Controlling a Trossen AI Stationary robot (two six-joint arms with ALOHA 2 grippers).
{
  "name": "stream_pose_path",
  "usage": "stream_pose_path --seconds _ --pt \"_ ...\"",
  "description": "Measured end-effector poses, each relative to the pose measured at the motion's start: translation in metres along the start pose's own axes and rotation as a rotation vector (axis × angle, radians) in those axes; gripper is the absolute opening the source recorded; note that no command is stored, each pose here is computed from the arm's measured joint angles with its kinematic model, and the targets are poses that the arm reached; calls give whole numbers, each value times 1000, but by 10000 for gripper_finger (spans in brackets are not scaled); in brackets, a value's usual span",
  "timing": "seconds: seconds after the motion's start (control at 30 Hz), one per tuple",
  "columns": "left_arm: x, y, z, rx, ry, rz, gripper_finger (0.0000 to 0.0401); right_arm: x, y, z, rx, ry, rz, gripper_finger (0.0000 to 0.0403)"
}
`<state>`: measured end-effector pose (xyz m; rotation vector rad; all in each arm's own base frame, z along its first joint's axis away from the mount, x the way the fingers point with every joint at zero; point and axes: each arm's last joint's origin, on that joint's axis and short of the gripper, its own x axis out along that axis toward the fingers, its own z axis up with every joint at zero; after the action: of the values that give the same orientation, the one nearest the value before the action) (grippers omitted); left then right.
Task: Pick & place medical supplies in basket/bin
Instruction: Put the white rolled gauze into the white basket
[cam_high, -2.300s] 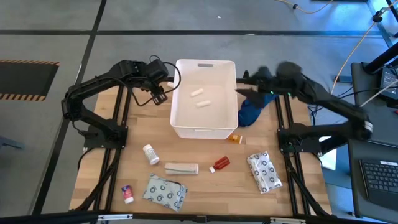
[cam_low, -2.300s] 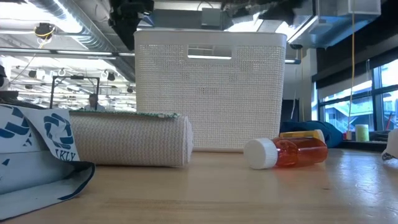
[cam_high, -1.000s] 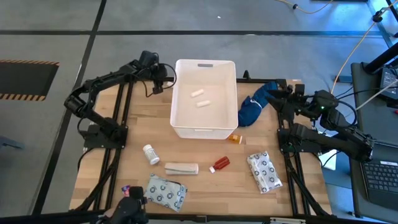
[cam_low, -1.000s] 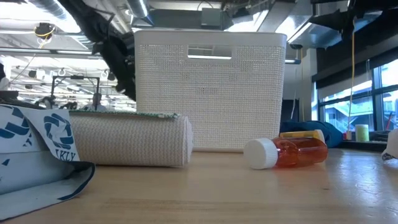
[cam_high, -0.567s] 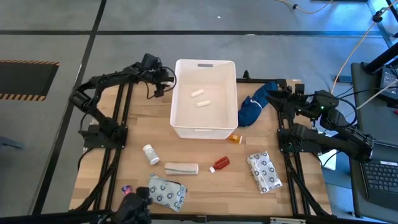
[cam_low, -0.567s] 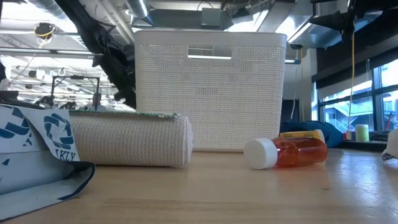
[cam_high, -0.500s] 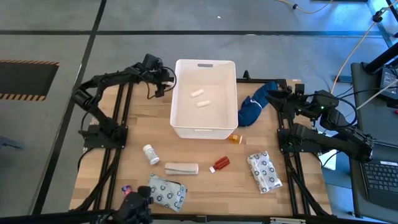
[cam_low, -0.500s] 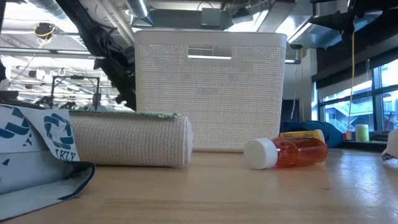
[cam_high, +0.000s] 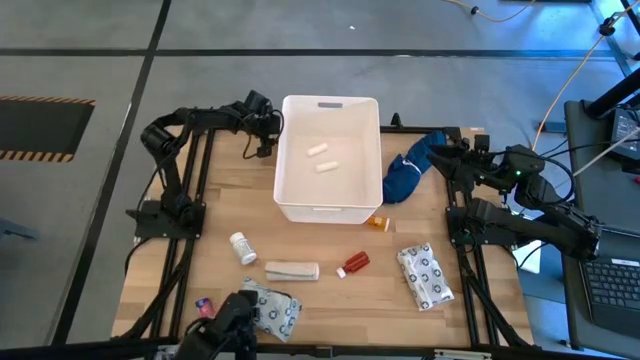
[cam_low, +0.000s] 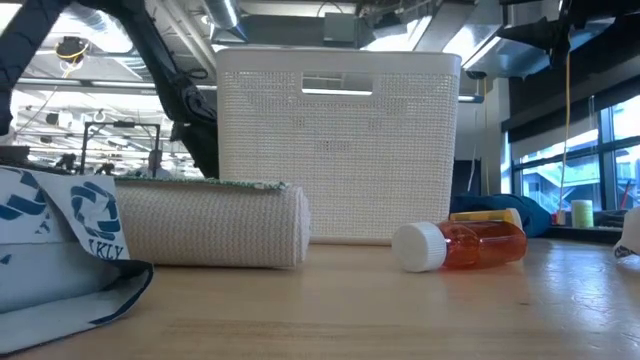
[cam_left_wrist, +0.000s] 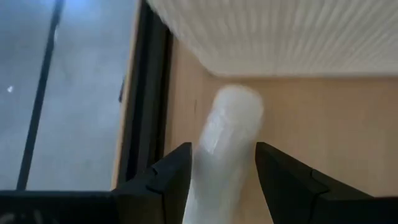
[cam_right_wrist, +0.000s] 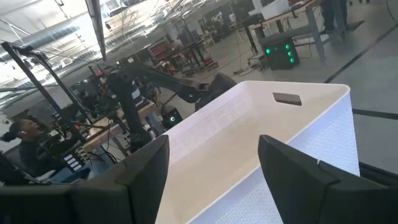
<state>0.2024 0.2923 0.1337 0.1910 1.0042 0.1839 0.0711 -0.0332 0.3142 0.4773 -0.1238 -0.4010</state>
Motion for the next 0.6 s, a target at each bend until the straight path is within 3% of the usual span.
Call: stream_pose_path --seconds 0.27,0.6 --pt "4 3 -3 14 120 8 164 0 0 -1 -14 8 -2 248" --pt "2 3 -5 -28 192 35 73 0 -1 -2 -27 18 -6 248"
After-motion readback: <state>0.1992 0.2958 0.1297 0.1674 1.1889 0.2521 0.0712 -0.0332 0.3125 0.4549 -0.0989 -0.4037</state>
